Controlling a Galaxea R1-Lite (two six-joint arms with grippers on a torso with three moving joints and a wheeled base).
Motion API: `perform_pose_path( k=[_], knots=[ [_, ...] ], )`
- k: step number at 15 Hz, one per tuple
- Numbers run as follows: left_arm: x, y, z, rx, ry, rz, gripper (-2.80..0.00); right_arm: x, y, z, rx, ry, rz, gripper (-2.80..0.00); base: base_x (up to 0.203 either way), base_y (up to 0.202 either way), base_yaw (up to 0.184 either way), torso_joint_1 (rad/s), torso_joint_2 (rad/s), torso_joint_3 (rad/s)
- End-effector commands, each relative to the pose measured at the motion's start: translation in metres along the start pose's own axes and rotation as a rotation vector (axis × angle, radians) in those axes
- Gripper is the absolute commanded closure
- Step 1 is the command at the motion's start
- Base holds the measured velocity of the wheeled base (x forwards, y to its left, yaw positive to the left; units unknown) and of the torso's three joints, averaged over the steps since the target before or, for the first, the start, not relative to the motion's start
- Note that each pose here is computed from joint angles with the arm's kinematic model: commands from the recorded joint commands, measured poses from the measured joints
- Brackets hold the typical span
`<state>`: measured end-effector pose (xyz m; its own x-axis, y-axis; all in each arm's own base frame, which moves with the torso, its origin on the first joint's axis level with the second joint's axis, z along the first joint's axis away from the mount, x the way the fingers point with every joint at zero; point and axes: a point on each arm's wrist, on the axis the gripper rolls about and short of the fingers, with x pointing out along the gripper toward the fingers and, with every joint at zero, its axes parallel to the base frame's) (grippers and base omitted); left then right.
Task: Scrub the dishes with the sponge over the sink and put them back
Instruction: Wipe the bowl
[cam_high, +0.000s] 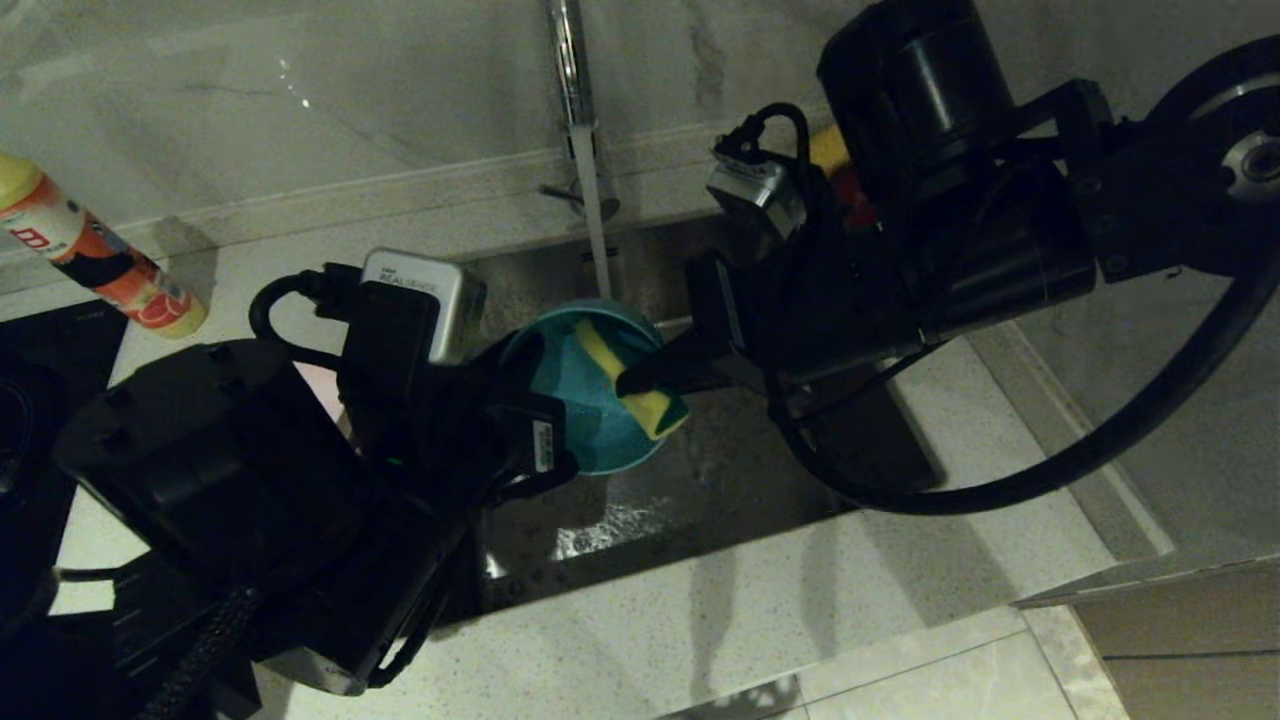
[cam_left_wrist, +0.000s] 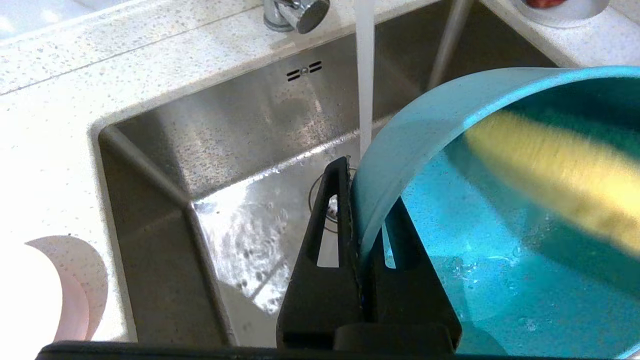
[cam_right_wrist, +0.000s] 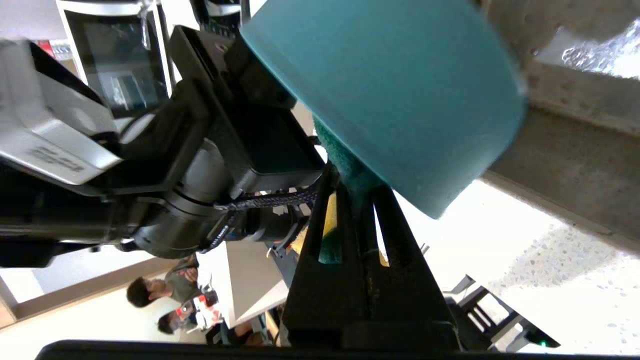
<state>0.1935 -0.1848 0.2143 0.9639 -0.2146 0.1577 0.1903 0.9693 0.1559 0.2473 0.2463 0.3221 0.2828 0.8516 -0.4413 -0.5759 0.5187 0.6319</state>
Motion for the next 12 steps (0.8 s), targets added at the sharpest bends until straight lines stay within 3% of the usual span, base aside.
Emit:
perform_pose_path(
  k=[1, 5, 12],
  knots=[
    [-0.002, 0.000, -0.003, 0.010, 0.002, 0.001, 0.00, -0.006, 0.001, 0.002, -0.002, -0.016, 0.006, 0.00, 0.000, 0.000, 0.000, 0.000, 0.00, 0.000],
    [-0.001, 0.001, -0.001, -0.004, -0.006, 0.009, 0.00, -0.017, 0.006, 0.000, 0.001, -0.022, 0.010, 0.00, 0.000, 0.000, 0.000, 0.000, 0.00, 0.000],
    [0.012, 0.010, -0.006, -0.003, 0.019, 0.099, 0.00, -0.066, 0.029, -0.019, 0.005, -0.022, 0.035, 0.00, 0.000, 0.000, 0.000, 0.000, 0.00, 0.000]
  ],
)
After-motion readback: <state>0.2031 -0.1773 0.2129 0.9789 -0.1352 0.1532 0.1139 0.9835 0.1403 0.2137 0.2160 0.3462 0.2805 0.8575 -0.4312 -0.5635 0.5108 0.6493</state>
